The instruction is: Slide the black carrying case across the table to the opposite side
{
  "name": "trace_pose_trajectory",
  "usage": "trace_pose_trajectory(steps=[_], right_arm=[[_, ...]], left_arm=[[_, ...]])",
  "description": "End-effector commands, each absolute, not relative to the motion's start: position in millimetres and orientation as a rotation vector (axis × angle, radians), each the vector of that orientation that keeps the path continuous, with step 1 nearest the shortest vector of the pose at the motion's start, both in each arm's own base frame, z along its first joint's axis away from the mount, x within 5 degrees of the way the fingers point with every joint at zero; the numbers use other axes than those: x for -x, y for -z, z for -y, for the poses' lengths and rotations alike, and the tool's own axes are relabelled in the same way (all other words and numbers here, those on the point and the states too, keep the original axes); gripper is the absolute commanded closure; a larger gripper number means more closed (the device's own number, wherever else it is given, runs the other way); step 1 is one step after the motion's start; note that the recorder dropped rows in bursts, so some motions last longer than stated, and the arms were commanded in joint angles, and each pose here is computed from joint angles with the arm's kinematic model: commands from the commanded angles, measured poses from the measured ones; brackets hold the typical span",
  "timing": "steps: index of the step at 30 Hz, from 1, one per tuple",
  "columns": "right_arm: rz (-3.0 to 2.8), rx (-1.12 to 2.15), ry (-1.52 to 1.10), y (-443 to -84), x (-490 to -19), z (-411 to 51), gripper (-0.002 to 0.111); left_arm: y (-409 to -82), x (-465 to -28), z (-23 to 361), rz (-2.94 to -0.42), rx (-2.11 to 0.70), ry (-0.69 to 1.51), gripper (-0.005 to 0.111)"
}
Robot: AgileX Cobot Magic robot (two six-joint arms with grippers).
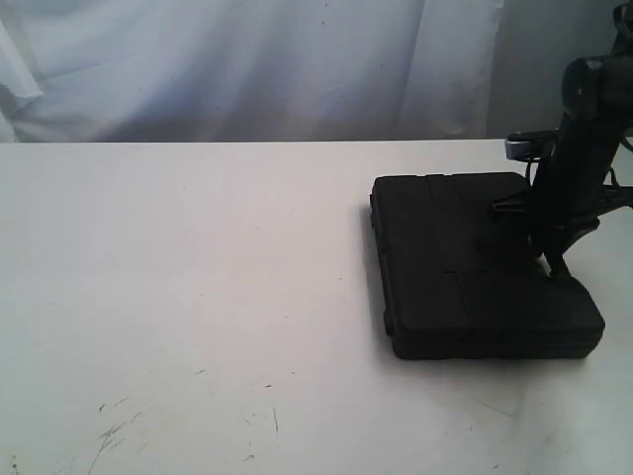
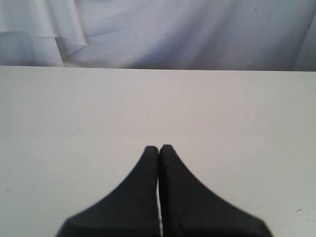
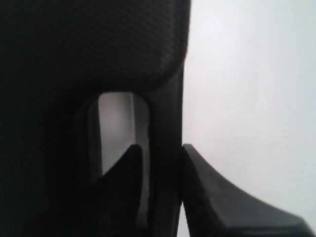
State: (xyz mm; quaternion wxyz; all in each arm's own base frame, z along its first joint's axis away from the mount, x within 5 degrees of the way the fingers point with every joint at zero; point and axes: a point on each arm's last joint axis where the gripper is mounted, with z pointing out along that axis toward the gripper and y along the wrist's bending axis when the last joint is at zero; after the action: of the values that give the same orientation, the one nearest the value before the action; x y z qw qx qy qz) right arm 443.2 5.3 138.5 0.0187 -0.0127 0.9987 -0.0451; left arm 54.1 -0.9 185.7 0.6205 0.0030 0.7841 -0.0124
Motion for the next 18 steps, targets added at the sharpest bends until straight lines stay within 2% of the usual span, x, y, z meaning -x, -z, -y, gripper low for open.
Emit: trace_pose_trajectory(steps=[1, 5, 7, 11, 13, 14, 15, 17, 18], right_arm=[[-3.086, 0.039, 0.131, -149.2, -441.5, -3.9, 0.070], [-3.061, -0.020, 0.128, -164.4, -439.4, -2.1, 0.062], [-3.042, -0.081, 0.123, -177.1, -437.0, 2.4, 0.062], [-2.943, -0.183, -0.004, -226.7, -426.3, 1.4, 0.065], [-2.864, -0.152, -0.095, -258.9, -417.8, -4.8, 0.082], [-2.815, -0.132, -0.167, -280.7, -409.9, -10.9, 0.099], [-2.797, -0.113, -0.190, -288.6, -406.2, -14.3, 0.107], [-2.664, -0.067, -0.217, -321.9, -384.6, -24.1, 0.108], [-2.621, -0.063, -0.227, -327.1, -376.9, -27.3, 0.108]], left_arm=[[-184.8, -54.1, 1.1, -1.798, -0.014, 0.029, 0.107], [-184.8, -54.1, 1.1, -1.798, -0.014, 0.029, 0.107], [-184.8, -54.1, 1.1, -1.798, -0.014, 0.029, 0.107], [-184.8, -54.1, 1.1, -1.798, -0.014, 0.029, 0.107], [-184.8, -54.1, 1.1, -1.798, -0.014, 0.029, 0.107], [-184.8, -54.1, 1.1, -1.798, -0.014, 0.029, 0.107], [-184.8, -54.1, 1.1, -1.798, -0.014, 0.029, 0.107], [-184.8, -54.1, 1.1, -1.798, -0.014, 0.029, 0.107], [-184.8, -54.1, 1.1, -1.798, -0.014, 0.029, 0.107]])
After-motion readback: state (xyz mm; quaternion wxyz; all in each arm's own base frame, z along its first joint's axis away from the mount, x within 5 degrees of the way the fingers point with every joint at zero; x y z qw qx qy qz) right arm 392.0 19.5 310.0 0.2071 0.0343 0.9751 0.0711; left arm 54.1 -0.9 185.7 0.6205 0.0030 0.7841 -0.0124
